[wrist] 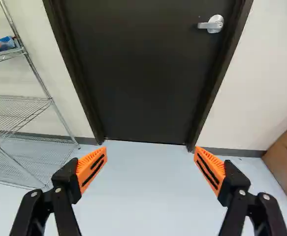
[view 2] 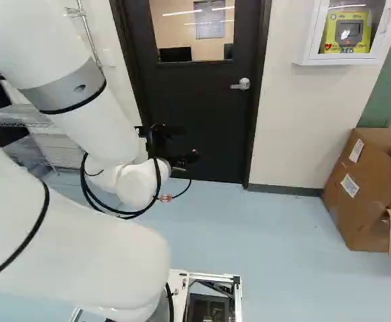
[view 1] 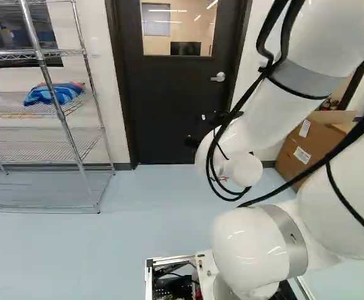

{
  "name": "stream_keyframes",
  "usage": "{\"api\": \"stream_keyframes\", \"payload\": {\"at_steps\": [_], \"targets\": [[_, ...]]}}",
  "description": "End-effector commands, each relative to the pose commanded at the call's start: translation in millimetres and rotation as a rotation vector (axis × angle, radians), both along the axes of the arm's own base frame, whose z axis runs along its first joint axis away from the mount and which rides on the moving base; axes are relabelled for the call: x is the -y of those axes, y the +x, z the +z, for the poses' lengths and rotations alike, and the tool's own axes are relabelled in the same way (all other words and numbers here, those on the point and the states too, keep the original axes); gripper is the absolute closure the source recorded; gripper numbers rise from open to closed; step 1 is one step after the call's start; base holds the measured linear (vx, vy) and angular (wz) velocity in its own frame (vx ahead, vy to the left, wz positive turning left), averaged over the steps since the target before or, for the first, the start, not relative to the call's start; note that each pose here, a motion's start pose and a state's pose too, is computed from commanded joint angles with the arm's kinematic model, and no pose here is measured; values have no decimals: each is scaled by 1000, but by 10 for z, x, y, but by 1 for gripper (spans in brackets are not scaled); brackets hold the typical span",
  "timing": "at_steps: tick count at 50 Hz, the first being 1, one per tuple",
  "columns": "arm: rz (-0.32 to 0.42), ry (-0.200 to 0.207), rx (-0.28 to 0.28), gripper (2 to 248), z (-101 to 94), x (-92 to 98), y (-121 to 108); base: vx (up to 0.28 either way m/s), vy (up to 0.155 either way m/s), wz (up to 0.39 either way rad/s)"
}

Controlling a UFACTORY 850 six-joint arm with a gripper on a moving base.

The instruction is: Open the door and move inside

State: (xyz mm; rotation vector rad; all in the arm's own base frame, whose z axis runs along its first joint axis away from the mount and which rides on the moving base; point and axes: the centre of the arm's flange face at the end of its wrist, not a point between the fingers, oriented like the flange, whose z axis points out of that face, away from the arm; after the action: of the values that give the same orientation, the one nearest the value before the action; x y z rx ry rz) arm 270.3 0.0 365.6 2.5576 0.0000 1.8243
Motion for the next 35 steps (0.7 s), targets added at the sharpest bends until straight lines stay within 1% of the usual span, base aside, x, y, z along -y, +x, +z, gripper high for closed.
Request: {"api": "stream_keyframes", "payload": {"at_steps": [22,35], "targets": [[0,0,0,3,0,0,0,167,-67,1],[0,0,0,3,0,0,0,197,-30,0]]}}
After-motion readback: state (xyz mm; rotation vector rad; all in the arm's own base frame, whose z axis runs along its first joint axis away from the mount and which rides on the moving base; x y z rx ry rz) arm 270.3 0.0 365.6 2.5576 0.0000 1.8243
